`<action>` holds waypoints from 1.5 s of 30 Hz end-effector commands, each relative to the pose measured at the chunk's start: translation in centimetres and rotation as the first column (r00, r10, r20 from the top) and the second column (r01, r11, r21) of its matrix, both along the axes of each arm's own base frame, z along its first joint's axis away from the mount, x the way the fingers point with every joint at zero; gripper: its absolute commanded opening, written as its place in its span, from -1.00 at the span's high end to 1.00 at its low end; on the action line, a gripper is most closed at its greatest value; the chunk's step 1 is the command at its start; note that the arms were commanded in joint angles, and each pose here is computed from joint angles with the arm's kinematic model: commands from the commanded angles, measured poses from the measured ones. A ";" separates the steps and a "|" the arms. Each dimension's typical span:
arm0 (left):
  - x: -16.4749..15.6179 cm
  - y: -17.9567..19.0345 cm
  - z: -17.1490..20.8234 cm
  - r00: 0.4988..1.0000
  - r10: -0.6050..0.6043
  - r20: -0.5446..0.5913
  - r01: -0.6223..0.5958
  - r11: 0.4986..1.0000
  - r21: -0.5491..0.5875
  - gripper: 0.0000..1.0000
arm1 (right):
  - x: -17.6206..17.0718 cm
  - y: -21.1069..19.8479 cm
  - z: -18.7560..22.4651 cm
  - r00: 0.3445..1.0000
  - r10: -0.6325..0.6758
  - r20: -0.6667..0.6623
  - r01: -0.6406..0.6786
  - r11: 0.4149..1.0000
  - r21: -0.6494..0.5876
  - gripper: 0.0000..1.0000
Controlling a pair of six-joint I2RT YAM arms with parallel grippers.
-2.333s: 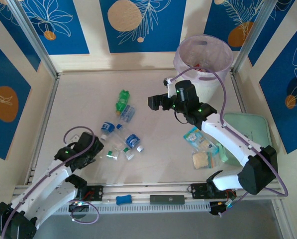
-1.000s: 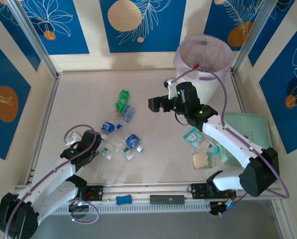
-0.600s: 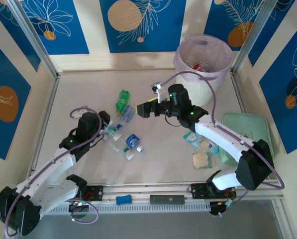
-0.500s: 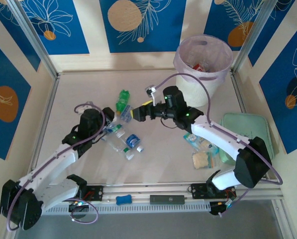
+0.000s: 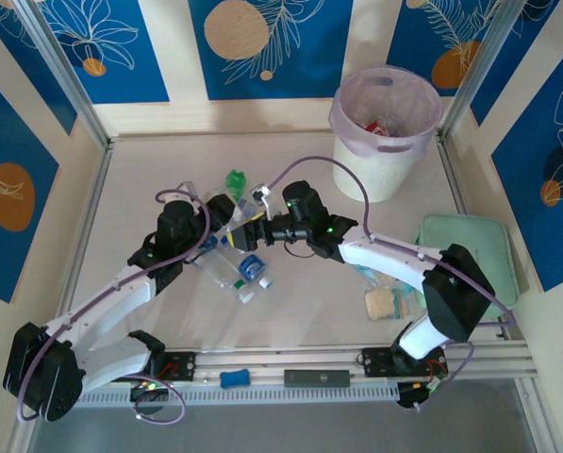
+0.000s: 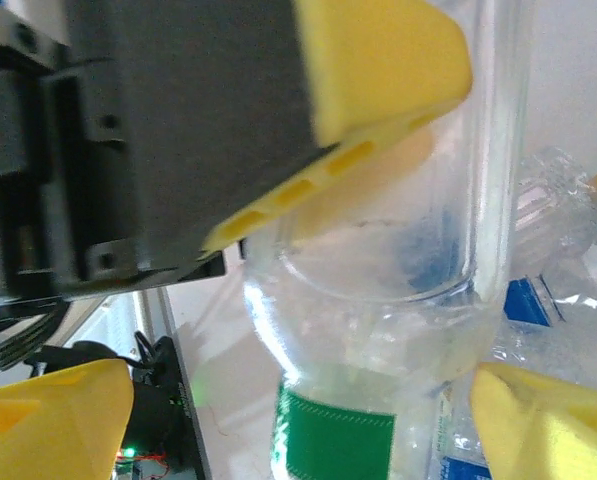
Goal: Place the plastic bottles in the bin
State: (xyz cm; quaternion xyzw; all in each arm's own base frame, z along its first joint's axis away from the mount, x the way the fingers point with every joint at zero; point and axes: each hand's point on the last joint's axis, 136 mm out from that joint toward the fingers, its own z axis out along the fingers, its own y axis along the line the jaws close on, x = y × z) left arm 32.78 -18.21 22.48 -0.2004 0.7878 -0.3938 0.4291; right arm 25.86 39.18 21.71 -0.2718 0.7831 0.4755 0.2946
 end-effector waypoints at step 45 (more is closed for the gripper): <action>-1.4 4.6 -1.1 0.994 0.103 -0.024 -0.102 0.994 0.028 -1.00 | 5.7 -6.1 -1.5 0.969 -0.243 0.037 0.246 0.956 -0.161 0.02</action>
